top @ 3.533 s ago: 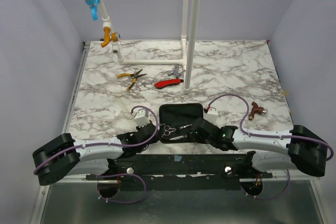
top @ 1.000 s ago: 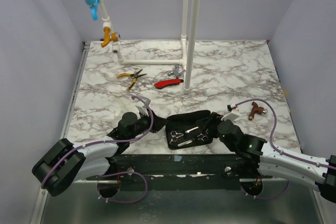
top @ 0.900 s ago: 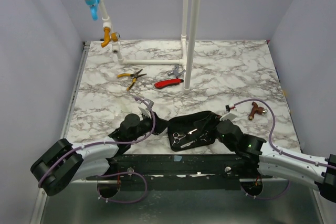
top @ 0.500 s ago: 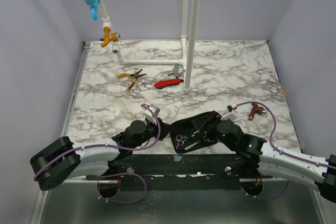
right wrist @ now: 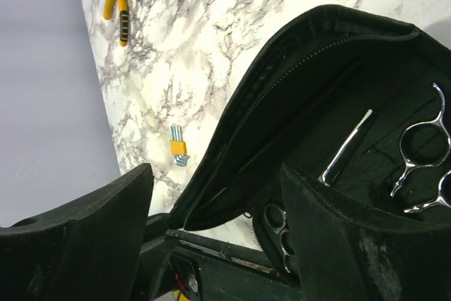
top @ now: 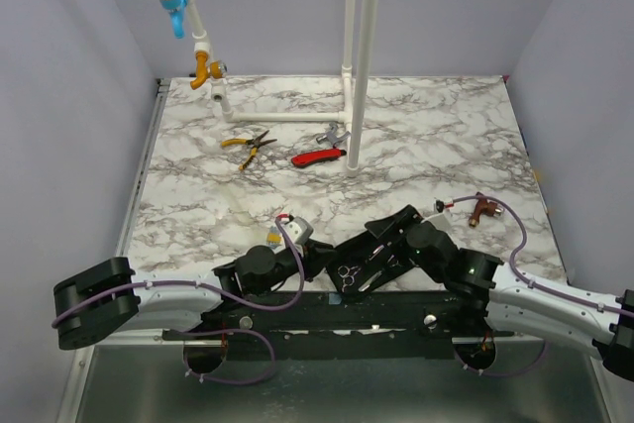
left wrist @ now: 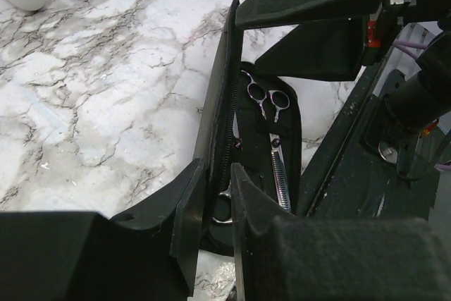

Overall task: Sort the hair-cutting tools
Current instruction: Close the hairdressing tool bag at the center of the board.

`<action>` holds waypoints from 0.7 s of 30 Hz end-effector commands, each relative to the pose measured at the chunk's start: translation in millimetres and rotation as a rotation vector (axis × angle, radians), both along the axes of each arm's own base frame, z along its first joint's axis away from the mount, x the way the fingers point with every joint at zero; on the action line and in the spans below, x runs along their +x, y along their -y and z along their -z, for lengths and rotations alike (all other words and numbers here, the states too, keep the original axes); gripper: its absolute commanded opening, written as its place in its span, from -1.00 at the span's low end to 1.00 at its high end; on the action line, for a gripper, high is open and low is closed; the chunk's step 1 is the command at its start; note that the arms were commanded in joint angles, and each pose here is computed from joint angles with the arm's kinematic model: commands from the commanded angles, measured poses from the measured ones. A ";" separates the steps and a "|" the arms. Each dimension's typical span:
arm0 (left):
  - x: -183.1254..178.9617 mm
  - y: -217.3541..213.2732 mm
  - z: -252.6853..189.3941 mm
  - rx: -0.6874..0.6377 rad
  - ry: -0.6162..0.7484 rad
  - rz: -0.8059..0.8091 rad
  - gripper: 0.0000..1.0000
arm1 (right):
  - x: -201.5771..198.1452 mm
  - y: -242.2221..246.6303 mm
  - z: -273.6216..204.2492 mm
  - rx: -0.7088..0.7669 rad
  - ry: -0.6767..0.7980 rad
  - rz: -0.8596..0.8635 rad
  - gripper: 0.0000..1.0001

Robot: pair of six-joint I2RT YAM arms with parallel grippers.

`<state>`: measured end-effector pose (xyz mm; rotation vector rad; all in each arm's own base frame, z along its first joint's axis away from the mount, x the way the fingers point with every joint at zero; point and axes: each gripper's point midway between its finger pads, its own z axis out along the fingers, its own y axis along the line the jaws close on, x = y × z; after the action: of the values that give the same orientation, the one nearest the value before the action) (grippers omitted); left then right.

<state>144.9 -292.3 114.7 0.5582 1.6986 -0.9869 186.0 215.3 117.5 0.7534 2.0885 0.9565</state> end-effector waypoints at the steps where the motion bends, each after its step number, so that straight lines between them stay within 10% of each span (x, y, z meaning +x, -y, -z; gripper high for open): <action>1: -1.5 -0.2 -5.8 -0.004 0.064 -0.017 -0.55 | 2.4 14.0 20.3 -0.043 -0.046 0.069 0.49; 14: -32.9 23.2 -11.8 0.024 0.138 0.118 -0.55 | -4.4 19.3 45.4 -0.124 -0.098 0.030 0.43; 21: -20.0 14.2 -1.6 0.059 0.076 -0.016 -0.49 | -9.1 14.8 51.4 -0.119 -0.105 -0.011 -0.19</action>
<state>107.8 -312.7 112.2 0.7390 1.6250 -0.9719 182.4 203.7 77.1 0.7630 2.1917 0.8153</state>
